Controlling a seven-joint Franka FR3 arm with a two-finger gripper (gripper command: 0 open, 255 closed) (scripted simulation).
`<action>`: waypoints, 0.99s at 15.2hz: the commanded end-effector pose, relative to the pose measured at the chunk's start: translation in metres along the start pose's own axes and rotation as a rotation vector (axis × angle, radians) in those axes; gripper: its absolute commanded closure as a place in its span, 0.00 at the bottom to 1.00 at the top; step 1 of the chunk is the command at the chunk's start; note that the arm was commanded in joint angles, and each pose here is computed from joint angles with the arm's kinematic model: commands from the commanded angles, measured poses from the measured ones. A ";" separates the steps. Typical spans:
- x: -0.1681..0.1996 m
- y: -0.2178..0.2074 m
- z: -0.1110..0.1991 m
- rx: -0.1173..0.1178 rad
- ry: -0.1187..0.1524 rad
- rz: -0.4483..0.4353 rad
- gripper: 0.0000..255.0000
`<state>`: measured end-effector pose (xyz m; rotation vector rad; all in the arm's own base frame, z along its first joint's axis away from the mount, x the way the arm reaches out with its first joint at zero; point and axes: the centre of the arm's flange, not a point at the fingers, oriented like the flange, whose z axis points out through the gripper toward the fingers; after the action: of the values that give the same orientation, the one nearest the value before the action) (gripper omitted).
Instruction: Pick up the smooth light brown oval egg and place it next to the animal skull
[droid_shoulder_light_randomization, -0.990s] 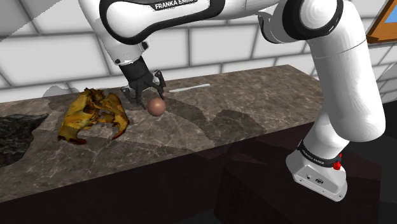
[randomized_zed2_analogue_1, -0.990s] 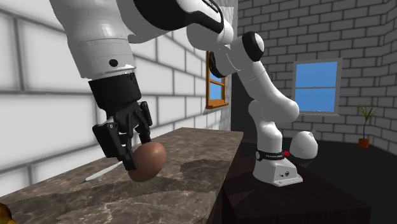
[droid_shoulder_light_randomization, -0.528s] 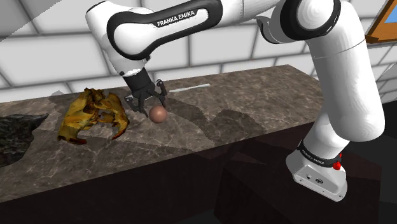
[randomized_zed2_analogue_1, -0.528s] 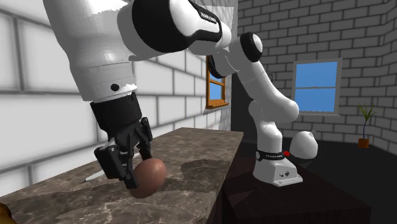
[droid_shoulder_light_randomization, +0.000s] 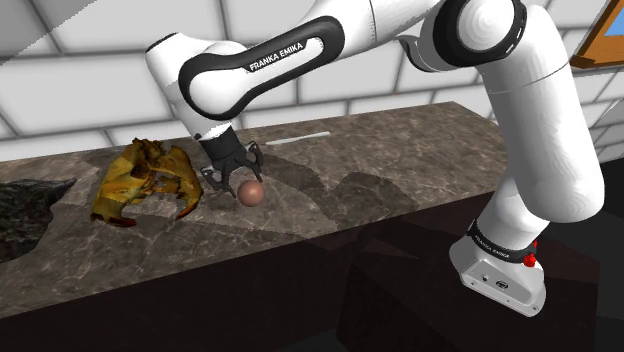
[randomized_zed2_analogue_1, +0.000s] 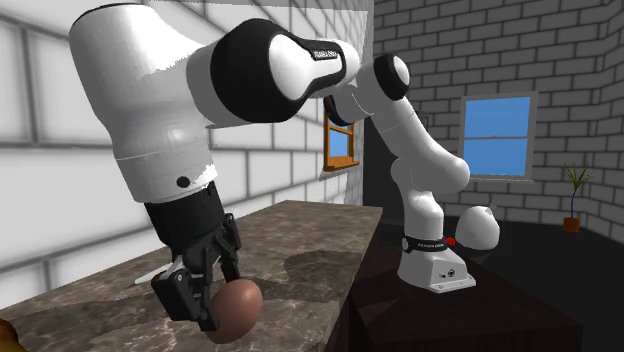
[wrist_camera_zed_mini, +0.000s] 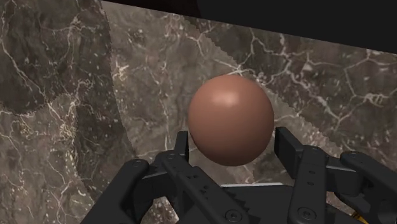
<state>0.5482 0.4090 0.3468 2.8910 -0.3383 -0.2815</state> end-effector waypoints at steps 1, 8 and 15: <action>0.001 -0.002 0.009 0.001 0.000 0.000 1.00; 0.007 -0.011 0.044 0.001 0.000 0.000 1.00; 0.010 -0.014 0.059 0.001 0.000 0.000 1.00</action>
<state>0.5473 0.4104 0.2910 2.8990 -0.3359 -0.2740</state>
